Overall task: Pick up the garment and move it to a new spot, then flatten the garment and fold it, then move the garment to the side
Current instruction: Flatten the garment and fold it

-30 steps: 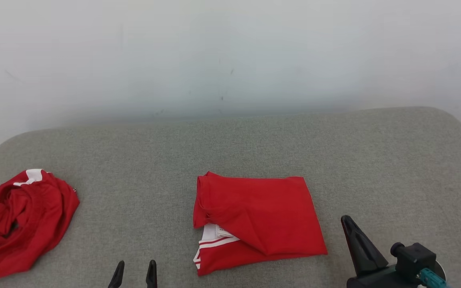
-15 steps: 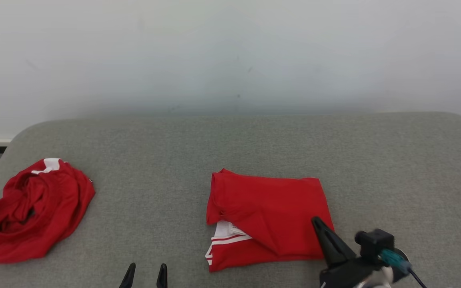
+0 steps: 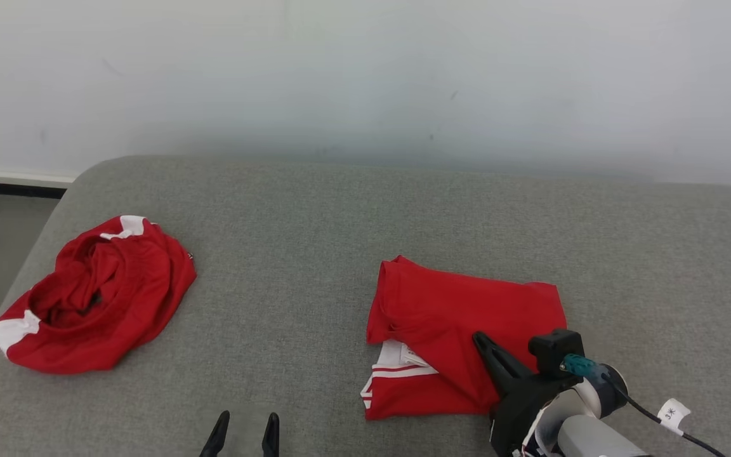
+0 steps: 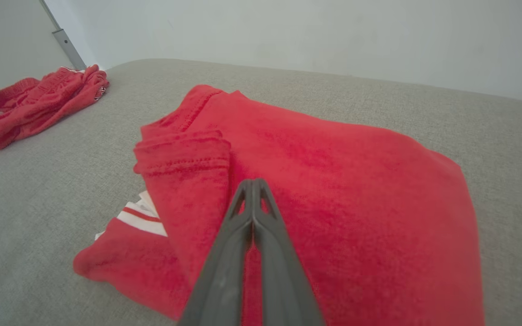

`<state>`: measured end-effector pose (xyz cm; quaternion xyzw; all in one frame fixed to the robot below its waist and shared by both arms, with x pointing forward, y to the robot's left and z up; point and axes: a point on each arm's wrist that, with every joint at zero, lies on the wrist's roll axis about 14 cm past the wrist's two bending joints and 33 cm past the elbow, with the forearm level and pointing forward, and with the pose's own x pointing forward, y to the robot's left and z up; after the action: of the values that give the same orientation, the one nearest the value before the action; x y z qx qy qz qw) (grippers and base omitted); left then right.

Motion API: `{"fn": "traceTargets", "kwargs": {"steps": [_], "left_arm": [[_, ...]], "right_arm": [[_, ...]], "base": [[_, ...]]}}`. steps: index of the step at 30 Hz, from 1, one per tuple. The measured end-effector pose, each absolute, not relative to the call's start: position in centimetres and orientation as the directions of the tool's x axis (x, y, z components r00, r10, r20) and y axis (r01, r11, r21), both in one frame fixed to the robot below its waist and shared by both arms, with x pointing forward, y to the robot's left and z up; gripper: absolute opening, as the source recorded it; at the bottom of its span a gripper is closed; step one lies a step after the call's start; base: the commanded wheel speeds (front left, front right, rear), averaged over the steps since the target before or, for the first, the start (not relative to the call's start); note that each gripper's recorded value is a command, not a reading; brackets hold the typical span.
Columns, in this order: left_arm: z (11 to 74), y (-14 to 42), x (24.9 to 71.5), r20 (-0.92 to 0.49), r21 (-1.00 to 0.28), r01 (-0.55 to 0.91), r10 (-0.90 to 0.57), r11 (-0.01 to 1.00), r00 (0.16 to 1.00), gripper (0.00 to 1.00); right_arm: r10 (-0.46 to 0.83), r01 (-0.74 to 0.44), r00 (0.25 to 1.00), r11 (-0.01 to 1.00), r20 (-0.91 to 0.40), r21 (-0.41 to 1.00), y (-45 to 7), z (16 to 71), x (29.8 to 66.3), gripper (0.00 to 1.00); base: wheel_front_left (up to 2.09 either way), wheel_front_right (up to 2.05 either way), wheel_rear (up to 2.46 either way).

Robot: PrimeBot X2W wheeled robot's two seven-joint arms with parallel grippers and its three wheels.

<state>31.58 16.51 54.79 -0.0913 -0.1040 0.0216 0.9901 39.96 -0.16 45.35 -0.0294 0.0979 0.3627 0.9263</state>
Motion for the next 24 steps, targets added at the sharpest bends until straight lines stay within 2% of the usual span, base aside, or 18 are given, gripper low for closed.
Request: {"fn": "traceTargets", "kwargs": {"steps": [4, 10, 18, 24], "left_arm": [[54.6, 17.2, 31.6, 0.194, -0.187, -0.047, 0.084, 0.981, 0.977, 1.0], [54.0, 17.7, 31.6, 0.174, -0.186, -0.071, 0.104, 0.98, 0.979, 1.0], [54.2, 17.7, 32.0, 0.177, -0.185, -0.066, 0.1, 0.981, 0.979, 1.0], [54.4, 17.5, 32.2, 0.185, -0.184, -0.06, 0.094, 0.981, 0.978, 1.0]], "right_arm": [[0.661, -0.68, 0.709, 0.733, -0.246, 0.006, -0.2, 44.2, 40.8, 0.0], [0.689, -0.711, 0.669, 0.703, -0.278, 0.034, 1.1, 42.9, 40.2, 0.0], [0.76, -0.762, 0.597, 0.637, -0.256, 0.115, 3.8, 42.9, 37.4, 0.0], [0.811, -0.796, 0.514, 0.572, -0.279, 0.198, 5.4, 42.0, 34.1, 0.0]], "base": [[0.0, 0.0, 0.0], [0.0, 0.0, 0.0], [0.0, 0.0, 0.0], [0.0, 0.0, 0.0]]}}
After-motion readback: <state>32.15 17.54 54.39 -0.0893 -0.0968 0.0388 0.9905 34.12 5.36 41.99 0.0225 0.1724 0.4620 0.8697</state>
